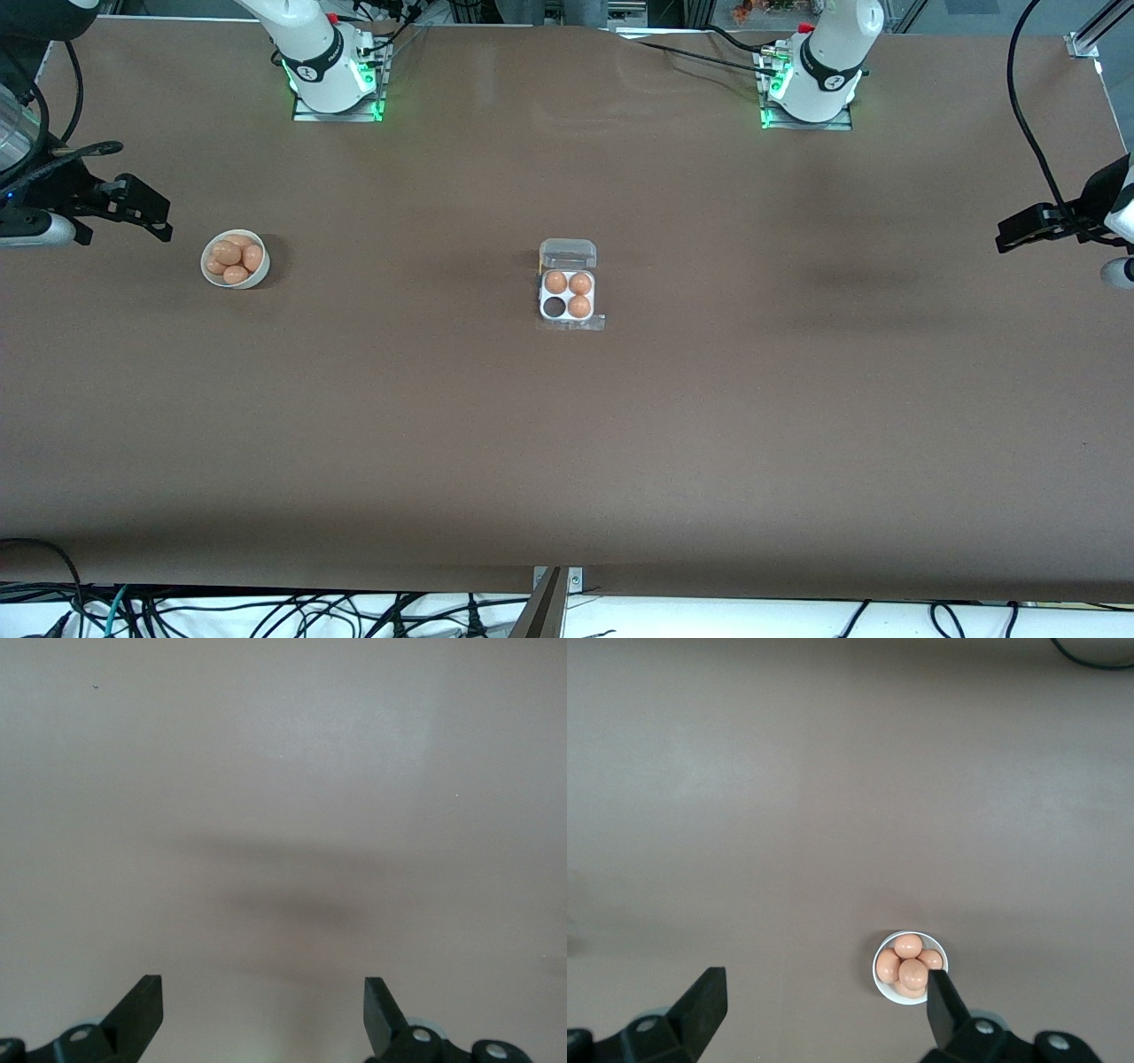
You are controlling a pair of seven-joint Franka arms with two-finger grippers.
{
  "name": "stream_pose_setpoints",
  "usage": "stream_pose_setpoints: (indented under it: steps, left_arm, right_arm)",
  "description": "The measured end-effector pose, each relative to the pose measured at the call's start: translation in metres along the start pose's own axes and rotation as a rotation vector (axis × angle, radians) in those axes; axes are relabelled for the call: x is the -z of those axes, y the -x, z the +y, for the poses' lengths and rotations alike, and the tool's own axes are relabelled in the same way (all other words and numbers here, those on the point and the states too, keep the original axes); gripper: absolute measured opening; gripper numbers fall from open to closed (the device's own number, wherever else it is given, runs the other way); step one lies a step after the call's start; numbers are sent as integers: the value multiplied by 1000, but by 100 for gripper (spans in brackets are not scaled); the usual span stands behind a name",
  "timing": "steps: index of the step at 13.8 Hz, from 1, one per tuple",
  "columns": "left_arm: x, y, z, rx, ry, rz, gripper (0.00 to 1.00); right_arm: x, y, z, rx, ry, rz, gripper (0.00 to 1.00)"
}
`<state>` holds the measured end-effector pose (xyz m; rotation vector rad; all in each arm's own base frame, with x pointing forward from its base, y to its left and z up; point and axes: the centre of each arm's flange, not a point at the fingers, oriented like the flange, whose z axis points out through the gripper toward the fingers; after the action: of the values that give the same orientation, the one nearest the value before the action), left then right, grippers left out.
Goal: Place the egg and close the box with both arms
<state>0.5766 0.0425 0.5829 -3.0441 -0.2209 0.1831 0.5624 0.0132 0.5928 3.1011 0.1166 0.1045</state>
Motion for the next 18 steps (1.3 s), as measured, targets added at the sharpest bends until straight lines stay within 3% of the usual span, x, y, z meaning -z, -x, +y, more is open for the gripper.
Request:
stream_pose_setpoints:
  steps: [18]
  left_arm:
    - [-3,-8,-4,7,2,0,100]
  right_arm:
    - [0,0,-7,13,-1,0,100]
